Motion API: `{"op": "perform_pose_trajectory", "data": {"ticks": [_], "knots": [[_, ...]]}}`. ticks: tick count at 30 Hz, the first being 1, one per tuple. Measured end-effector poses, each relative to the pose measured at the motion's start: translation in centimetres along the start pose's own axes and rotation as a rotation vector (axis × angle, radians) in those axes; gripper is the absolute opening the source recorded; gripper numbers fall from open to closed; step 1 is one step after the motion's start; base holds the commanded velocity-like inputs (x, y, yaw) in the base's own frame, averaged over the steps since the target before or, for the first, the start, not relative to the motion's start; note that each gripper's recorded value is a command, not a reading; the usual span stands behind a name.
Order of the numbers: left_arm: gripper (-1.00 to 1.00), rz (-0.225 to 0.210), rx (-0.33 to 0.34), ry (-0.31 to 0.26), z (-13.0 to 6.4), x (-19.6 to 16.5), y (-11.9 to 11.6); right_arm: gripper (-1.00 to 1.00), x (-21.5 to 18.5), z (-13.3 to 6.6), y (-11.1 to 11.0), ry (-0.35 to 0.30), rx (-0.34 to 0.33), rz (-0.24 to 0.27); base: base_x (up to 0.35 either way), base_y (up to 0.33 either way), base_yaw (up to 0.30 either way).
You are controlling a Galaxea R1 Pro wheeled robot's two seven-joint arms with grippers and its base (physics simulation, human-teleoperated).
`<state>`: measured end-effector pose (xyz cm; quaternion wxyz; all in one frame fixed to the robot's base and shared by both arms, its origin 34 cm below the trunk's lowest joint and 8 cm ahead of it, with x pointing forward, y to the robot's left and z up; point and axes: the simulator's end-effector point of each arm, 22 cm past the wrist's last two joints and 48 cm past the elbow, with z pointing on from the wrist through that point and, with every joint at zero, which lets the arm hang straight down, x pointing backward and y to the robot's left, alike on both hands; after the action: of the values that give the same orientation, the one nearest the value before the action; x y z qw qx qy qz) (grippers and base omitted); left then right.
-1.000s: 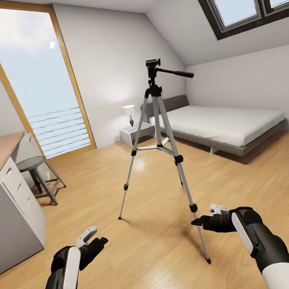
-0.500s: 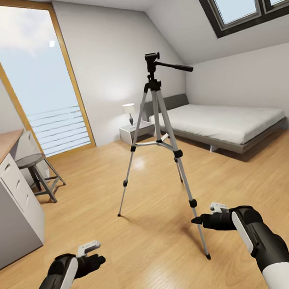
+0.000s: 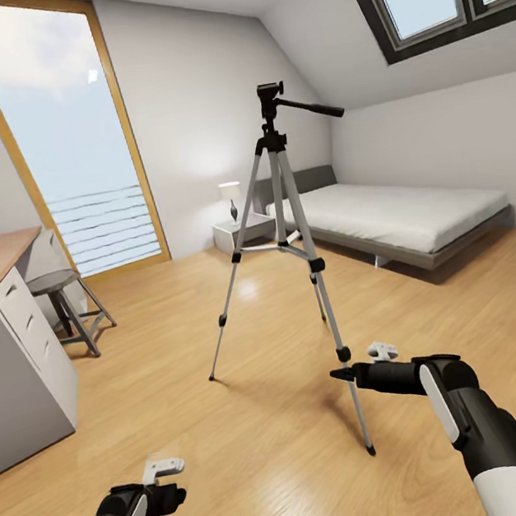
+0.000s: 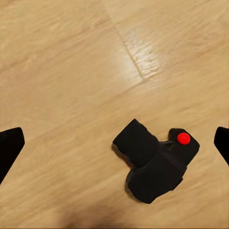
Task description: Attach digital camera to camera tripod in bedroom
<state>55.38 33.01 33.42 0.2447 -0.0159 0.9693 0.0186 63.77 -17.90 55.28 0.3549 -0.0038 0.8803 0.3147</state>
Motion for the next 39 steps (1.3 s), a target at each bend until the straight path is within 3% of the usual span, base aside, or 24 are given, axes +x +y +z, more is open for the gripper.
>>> {"op": "perform_pose_trajectory", "data": {"ticks": [6, 10, 31, 39], "knots": [[1.0, -0.012, -0.024, -0.057, 2.1, 1.5, 1.4, 1.0, 0.9, 0.5, -0.4, 0.005, -0.015, 0.003, 0.0, 0.0, 0.0], [1.0, -0.014, -0.026, -0.051, 2.8, 2.2, 1.5, 1.0, 1.4, 1.0, -1.0, 0.017, -0.011, 0.012, 0.0, 0.0, 0.0], [1.0, -0.016, 0.036, 0.064, 5.7, 7.1, 0.3, 1.0, 4.5, 3.5, -4.1, 0.084, 0.014, 0.058, 0.0, 0.0, 0.0], [1.0, -0.017, 0.094, 0.106, 6.5, 8.6, -1.0, 1.0, 5.7, 4.5, -5.1, 0.11, 0.021, 0.077, 0.0, 0.0, 0.0]]}}
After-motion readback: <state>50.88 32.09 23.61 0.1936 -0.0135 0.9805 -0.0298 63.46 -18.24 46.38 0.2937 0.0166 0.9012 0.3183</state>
